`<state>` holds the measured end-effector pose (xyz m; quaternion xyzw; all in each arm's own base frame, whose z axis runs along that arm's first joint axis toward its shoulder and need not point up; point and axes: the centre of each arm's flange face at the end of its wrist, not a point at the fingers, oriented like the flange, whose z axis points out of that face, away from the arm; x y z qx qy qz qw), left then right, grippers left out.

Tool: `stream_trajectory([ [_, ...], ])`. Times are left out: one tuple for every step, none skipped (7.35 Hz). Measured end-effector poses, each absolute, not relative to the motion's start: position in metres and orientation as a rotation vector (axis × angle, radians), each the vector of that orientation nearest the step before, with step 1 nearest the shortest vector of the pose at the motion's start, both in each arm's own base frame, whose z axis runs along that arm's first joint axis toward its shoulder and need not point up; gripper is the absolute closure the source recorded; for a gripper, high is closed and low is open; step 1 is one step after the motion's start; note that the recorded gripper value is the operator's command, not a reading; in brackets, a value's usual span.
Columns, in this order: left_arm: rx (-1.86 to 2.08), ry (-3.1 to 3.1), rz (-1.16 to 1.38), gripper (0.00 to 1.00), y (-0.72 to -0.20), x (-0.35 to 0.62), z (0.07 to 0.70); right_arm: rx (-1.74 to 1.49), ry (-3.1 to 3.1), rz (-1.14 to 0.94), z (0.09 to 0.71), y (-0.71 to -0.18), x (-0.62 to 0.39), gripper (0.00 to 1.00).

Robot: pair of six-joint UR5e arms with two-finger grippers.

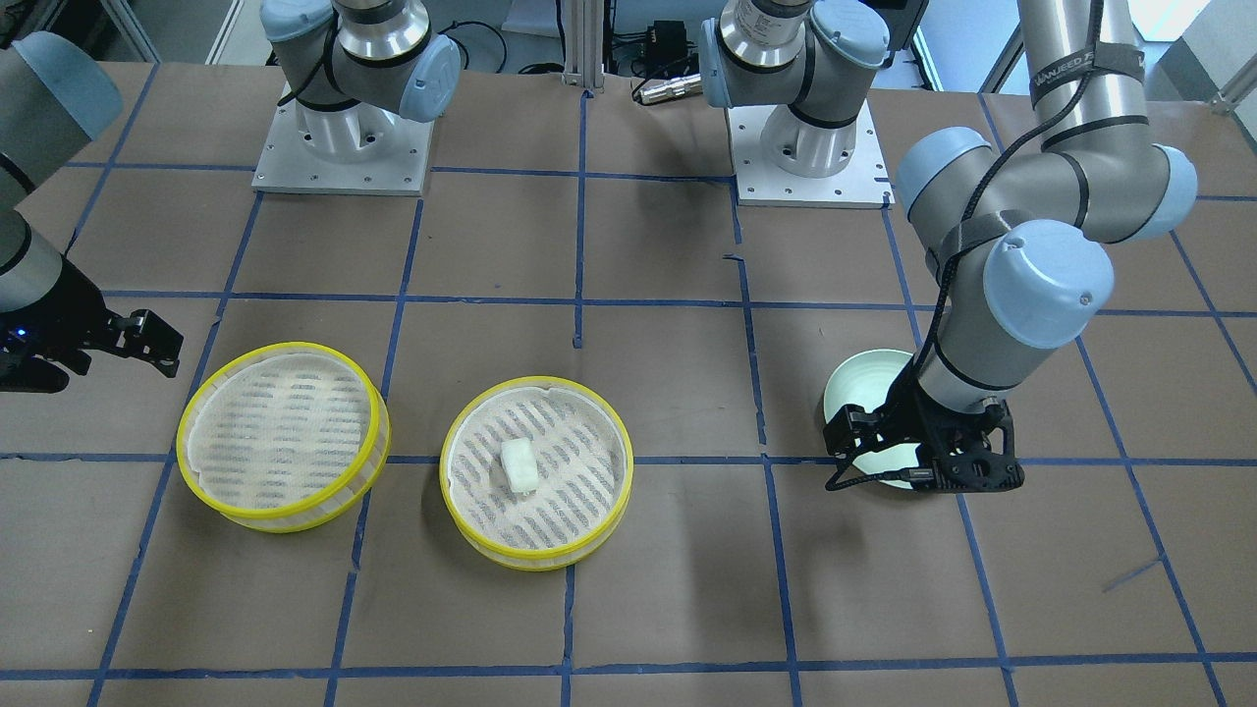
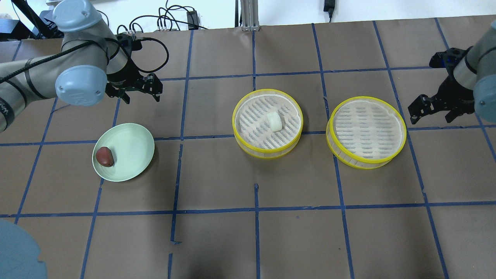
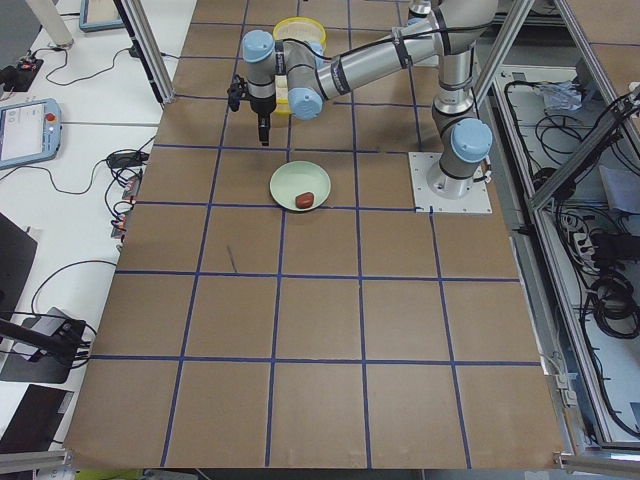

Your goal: Stack buns with steamer

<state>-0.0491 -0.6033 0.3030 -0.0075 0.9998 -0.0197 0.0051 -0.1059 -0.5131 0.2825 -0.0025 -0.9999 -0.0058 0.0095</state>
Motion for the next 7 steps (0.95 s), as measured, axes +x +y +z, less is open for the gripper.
stream_trajectory([
  [0.010,3.108,-0.049,0.06,-0.603,-0.041,0.301,-0.007,-3.138,0.012,0.255,-0.514,-0.115,0.00],
  [0.025,3.098,-0.036,0.06,-0.602,-0.037,0.297,-0.013,-3.153,0.044,0.238,-0.517,-0.117,0.00],
  [0.031,3.094,-0.027,0.06,-0.601,-0.035,0.294,-0.031,-3.178,0.101,0.232,-0.522,-0.115,0.00],
  [0.033,3.094,-0.021,0.06,-0.600,-0.035,0.292,-0.053,-3.202,0.145,0.231,-0.526,-0.111,0.10],
  [0.034,3.093,-0.019,0.06,-0.599,-0.034,0.292,-0.059,-3.217,0.159,0.227,-0.528,-0.108,0.17],
  [0.047,3.093,-0.017,0.07,-0.599,-0.033,0.291,-0.053,-3.229,0.145,0.220,-0.529,-0.104,0.17],
  [0.070,3.094,-0.008,0.09,-0.599,-0.021,0.290,-0.038,-3.234,0.131,0.214,-0.531,-0.098,0.17],
])
